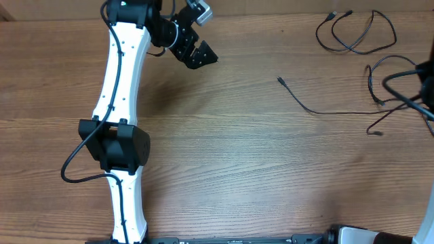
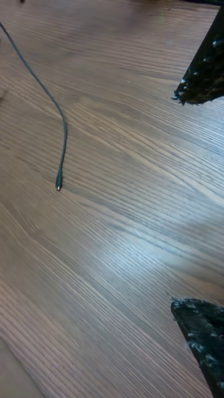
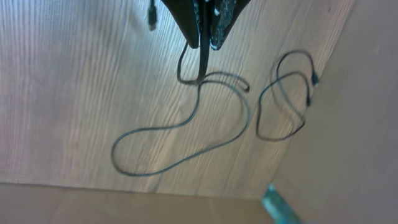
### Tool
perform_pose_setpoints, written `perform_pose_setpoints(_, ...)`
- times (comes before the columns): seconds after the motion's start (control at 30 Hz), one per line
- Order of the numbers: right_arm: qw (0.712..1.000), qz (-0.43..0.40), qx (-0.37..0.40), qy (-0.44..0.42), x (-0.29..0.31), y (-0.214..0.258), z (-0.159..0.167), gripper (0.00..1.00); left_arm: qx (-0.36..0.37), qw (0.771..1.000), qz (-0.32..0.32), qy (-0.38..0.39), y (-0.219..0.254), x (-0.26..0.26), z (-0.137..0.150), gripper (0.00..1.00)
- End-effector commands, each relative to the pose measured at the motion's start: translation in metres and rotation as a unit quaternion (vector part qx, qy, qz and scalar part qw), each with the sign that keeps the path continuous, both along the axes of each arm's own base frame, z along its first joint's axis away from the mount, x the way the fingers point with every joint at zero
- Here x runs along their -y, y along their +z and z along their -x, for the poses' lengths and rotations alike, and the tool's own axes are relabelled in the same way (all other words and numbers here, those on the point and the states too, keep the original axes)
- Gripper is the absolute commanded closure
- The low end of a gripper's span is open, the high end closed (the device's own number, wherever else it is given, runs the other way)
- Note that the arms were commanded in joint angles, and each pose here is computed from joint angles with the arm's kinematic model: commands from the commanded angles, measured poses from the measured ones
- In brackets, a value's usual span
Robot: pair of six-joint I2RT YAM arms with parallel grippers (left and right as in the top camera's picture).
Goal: Untangle cables
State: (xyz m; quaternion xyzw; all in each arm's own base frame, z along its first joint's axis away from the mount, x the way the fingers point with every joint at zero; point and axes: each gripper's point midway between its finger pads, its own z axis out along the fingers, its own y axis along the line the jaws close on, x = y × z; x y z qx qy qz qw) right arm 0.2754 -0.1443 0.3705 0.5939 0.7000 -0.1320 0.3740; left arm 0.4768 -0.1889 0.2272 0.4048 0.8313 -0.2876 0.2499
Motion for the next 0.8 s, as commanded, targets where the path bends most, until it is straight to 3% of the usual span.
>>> perform_pose_setpoints(0.0,0.998,-0.001,-0.013,-0.056,0.026,-0.011,0.016,0.96,0.016,1.000,0.004,-0.007,0.016,0.008,0.006,0.00)
perform_pose_setpoints(0.4,0.985,-0.044,-0.079,-0.148,0.075,-0.078,0.045,0.96,0.018,1.000,0.003,-0.020,0.016,0.017,0.010,0.00)
perform_pose_setpoints(0.77,0.970,-0.039,-0.077,-0.228,0.145,-0.145,0.063,0.96,0.017,1.000,0.003,-0.020,0.015,0.017,0.011,0.00)
